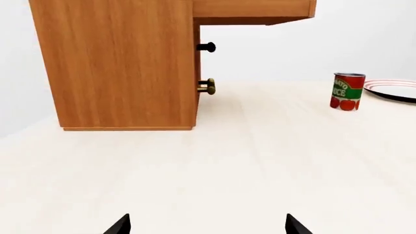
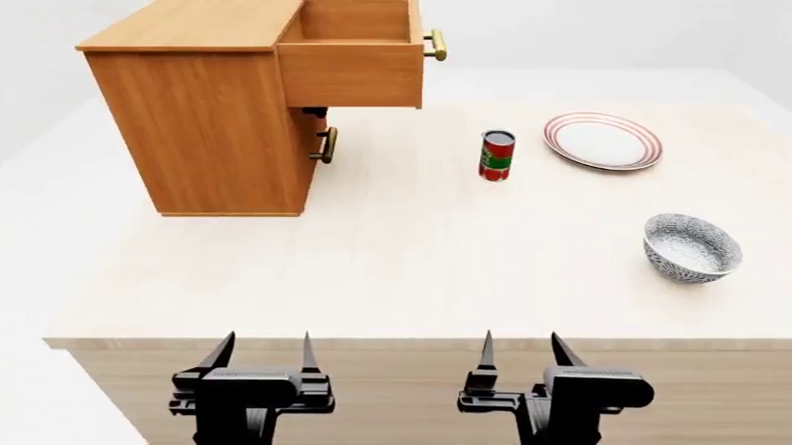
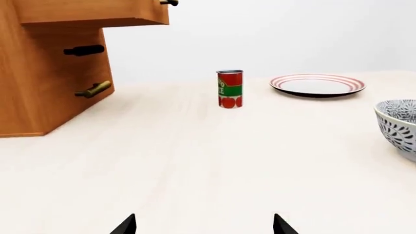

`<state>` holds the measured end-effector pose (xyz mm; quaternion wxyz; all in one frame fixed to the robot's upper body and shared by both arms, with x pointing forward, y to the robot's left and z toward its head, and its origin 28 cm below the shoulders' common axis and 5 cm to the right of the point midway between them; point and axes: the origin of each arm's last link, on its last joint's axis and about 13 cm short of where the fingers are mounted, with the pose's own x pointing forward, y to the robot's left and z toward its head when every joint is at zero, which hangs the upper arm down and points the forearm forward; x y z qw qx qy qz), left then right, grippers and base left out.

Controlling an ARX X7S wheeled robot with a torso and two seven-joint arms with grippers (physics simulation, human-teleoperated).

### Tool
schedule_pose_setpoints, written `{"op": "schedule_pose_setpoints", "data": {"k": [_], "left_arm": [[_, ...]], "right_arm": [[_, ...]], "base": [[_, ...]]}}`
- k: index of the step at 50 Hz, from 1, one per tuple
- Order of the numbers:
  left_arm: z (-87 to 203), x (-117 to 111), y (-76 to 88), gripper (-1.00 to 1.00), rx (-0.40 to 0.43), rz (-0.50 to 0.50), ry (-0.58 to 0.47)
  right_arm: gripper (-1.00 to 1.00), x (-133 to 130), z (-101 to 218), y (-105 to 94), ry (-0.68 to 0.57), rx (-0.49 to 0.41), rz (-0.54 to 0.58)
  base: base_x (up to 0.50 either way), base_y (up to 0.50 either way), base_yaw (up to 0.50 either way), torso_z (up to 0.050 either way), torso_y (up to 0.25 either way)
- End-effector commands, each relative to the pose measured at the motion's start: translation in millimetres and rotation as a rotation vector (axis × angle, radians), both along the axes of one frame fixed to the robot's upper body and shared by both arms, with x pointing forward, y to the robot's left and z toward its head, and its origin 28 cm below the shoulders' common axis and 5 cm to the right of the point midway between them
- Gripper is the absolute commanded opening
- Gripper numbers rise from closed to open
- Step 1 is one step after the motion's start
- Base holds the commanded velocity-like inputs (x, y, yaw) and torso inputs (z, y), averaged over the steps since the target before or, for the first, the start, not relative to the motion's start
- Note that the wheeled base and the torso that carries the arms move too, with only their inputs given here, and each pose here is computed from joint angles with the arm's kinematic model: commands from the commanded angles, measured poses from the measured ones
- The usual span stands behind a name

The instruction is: Put the bowl in the top drawer of the cabinet.

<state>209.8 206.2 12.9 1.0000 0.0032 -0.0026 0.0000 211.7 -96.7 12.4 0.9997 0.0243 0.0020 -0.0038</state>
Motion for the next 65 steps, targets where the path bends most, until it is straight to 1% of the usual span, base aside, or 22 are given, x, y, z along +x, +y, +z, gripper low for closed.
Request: {"op": "schedule_pose_setpoints", "data": {"k": [1, 5, 8, 10, 12, 16, 20, 22, 25, 28, 32, 36, 38, 40, 45, 47, 50, 53, 58, 60, 65], "left_arm": [[2, -1, 1.3, 1.0, -0.004, 0.005, -0.004], [9, -1, 2.9, 1.0, 0.011, 0.003, -0.024], [20, -3, 3.9, 1.0, 0.029, -0.023, -0.058], [30, -3, 4.4, 1.0, 0.024, -0.034, -0.076], [46, -4, 5.0, 1.0, 0.011, -0.054, -0.109], [72, -2, 6.9, 1.0, -0.052, -0.067, -0.144], [101, 1, 9.6, 1.0, -0.073, -0.106, -0.199], [112, 3, 10.7, 1.0, -0.072, -0.129, -0.22], [130, 8, 12.7, 1.0, -0.095, -0.149, -0.25], [155, 17, 16.7, 1.0, -0.13, -0.168, -0.295], [184, 28, 21.6, 1.0, -0.131, -0.204, -0.344], [205, 40, 25.5, 1.0, -0.145, -0.209, -0.332], [216, 47, 28.3, 1.0, -0.136, -0.203, -0.335], [223, 51, 30.1, 1.0, -0.11, -0.206, -0.347], [243, 60, 32.8, 1.0, -0.071, -0.216, -0.378], [252, 63, 33.7, 1.0, -0.065, -0.221, -0.391], [262, 68, 36.1, 1.0, -0.028, -0.208, -0.413], [274, 73, 40.3, 1.0, -0.012, -0.191, -0.426], [291, 74, 44.9, 1.0, -0.002, -0.177, -0.453], [296, 75, 45.0, 1.0, 0.013, -0.171, -0.47], [304, 76, 43.3, 1.0, 0.021, -0.18, -0.501]], "right_arm": [[1.0, -2, 1, -1.8, 0.01, 0.003, -0.005], [1.0, -3, 12, -4.6, 0.01, -0.005, -0.004], [1.0, -3, 29, -7.2, -0.01, -0.019, 0.006], [1.0, -3, 43, -8.4, -0.028, -0.024, 0.016], [1.0, -2, 63, -8.4, -0.054, -0.041, 0.038], [1.0, 3, 92, -6.9, -0.083, -0.06, 0.067], [1.0, 11, 123, -5.4, -0.111, -0.098, 0.102], [1.0, 13, 135, -6.0, -0.126, -0.101, 0.107], [1.0, 17, 152, -7.3, -0.152, -0.097, 0.115], [1.0, 23, 172, -9.5, -0.183, -0.095, 0.128], [1.0, 28, 197, -17.1, -0.22, -0.115, 0.14], [1.0, 29, 219, -23.5, -0.25, -0.128, 0.16], [1.0, 29, 231, -27.1, -0.26, -0.127, 0.167], [1.0, 28, 241, -31.3, -0.27, -0.137, 0.163], [1.0, 29, 265, -40.9, -0.302, -0.173, 0.141], [1.0, 30, 272, -44.3, -0.307, -0.187, 0.133], [1.0, 32, 279, -49.4, -0.301, -0.226, 0.116], [1.0, 32, 288, -54.7, -0.3, -0.239, 0.105], [1.0, 33, 304, -61.4, -0.317, -0.242, 0.076], [1.0, 35, 309, -62.6, -0.327, -0.266, 0.071], [1.0, 43, 322, -65.0, -0.346, -0.277, 0.06]], "base": [[0.0, 0.0, 0.0, 0.0, 0.0], [0.0, 0.0, 0.0, 0.0, 0.0], [0.0, 0.0, 0.0, 0.0, 0.0], [0.0, 0.0, 0.0, 0.0, 0.0], [0.0, 0.0, 0.0, 0.0, 0.0], [0.0, 0.0, 0.0, 0.0, 0.0], [0.0, 0.0, 0.0, 0.0, 0.0], [0.0, 0.0, 0.0, 0.0, 0.0], [0.0, 0.0, 0.0, 0.0, 0.0], [0.0, 0.0, 0.0, 0.0, 0.0], [0.0, 0.0, 0.0, 0.0, 0.0], [0.0, 0.0, 0.0, 0.0, 0.0], [0.0, 0.0, 0.0, 0.0, 0.0], [0.01, 0.0, 0.0, 0.0, 0.0], [0.08, 0.0, 0.0, 0.0, 0.0], [0.16, 0.0, 0.0, 0.0, 0.0], [0.19, 0.0, 0.0, 0.0, 0.0], [0.21, 0.0, 0.0, 0.0, 0.0], [0.23, 0.0, 0.0, 0.0, 0.0], [0.27, 0.0, 0.0, 0.0, 0.0], [0.33, 0.0, 0.0, 0.0, 0.0]]}}
